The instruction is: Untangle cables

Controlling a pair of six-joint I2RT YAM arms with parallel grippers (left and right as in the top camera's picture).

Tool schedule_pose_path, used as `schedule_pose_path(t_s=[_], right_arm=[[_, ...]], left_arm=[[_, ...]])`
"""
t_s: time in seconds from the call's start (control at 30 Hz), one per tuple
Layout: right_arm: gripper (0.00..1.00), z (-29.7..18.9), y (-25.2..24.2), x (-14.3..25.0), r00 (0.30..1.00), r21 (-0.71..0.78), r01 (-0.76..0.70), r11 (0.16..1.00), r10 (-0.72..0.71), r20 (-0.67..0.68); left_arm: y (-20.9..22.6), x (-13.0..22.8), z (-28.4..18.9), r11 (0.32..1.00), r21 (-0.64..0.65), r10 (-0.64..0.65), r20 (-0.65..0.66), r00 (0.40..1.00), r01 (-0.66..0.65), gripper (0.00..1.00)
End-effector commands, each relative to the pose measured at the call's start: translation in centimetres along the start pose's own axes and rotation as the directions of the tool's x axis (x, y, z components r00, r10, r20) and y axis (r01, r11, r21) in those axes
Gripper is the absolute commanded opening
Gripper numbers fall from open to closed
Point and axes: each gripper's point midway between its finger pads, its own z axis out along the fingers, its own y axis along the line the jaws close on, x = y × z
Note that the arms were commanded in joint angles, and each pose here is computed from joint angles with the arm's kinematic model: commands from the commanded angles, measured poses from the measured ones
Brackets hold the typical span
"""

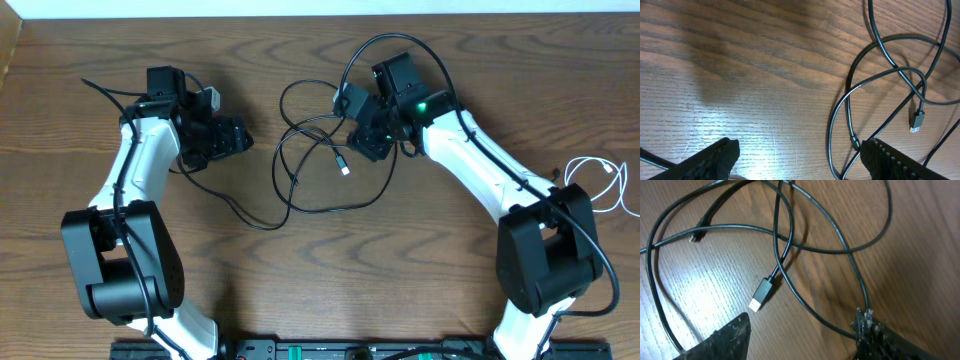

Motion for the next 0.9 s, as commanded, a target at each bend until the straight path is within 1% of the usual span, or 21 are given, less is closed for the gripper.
schedule_pose_path(t_s=[0.0, 0.17, 0.27, 0.43, 0.5, 0.53, 0.57, 0.67, 0.7, 0.73, 0.77, 0.87], right_arm=[[0.63, 1.9, 0.5, 1.0, 1.0, -0.039, 0.001, 0.999, -0.002, -0.018], [0.64, 4.6, 0.9, 3.0, 0.997, -0.078, -0.021, 0.997, 0.015, -0.071], [0.67, 6.6, 1.8, 3.9, 0.997, -0.138, -0.038, 0.99, 0.027, -0.079], [0.66, 8.0, 1.9, 4.8, 0.995, -0.147, -0.046, 0.988, 0.032, -0.094], [0.6, 8.0, 1.9, 4.8, 0.995, -0.146, -0.045, 0.988, 0.032, -0.093], [0.53, 8.0, 1.9, 4.8, 0.995, -0.146, -0.045, 0.988, 0.032, -0.093], [0.43, 8.0, 1.9, 4.8, 0.995, -0.147, -0.046, 0.988, 0.032, -0.093], [0.27, 8.0, 1.8, 4.8, 0.995, -0.144, -0.045, 0.989, 0.032, -0.096], [0.25, 8.0, 1.8, 4.8, 0.995, -0.143, -0.045, 0.989, 0.032, -0.095], [0.2, 8.0, 1.8, 4.8, 0.995, -0.144, -0.045, 0.989, 0.032, -0.095], [0.2, 8.0, 1.8, 4.8, 0.995, -0.144, -0.045, 0.989, 0.032, -0.095], [0.12, 8.0, 1.8, 4.8, 0.995, -0.144, -0.046, 0.989, 0.032, -0.096]], left_arm=[[0.2, 0.0, 0.1, 1.0, -0.009, 0.009, -0.001, 1.0, -0.009, 0.84], [0.2, 0.0, 0.1, 1.0, -0.009, 0.009, -0.001, 1.0, -0.009, 0.84], [0.2, 0.0, 0.1, 1.0, -0.009, 0.009, -0.001, 1.0, -0.009, 0.84], [0.2, 0.0, 0.1, 1.0, -0.009, 0.009, -0.001, 1.0, -0.009, 0.84], [0.2, 0.0, 0.1, 1.0, -0.009, 0.009, -0.001, 1.0, -0.009, 0.84], [0.2, 0.0, 0.1, 1.0, -0.009, 0.009, -0.001, 1.0, -0.009, 0.84], [0.2, 0.0, 0.1, 1.0, -0.009, 0.009, -0.001, 1.0, -0.009, 0.84], [0.2, 0.0, 0.1, 1.0, -0.009, 0.009, -0.001, 1.0, -0.009, 0.84], [0.2, 0.0, 0.1, 1.0, -0.009, 0.009, -0.001, 1.0, -0.009, 0.84], [0.2, 0.0, 0.1, 1.0, -0.009, 0.009, -0.001, 1.0, -0.009, 0.84], [0.2, 0.0, 0.1, 1.0, -0.009, 0.009, -0.001, 1.0, -0.009, 0.84], [0.2, 0.0, 0.1, 1.0, -0.009, 0.009, -0.001, 1.0, -0.009, 0.84]])
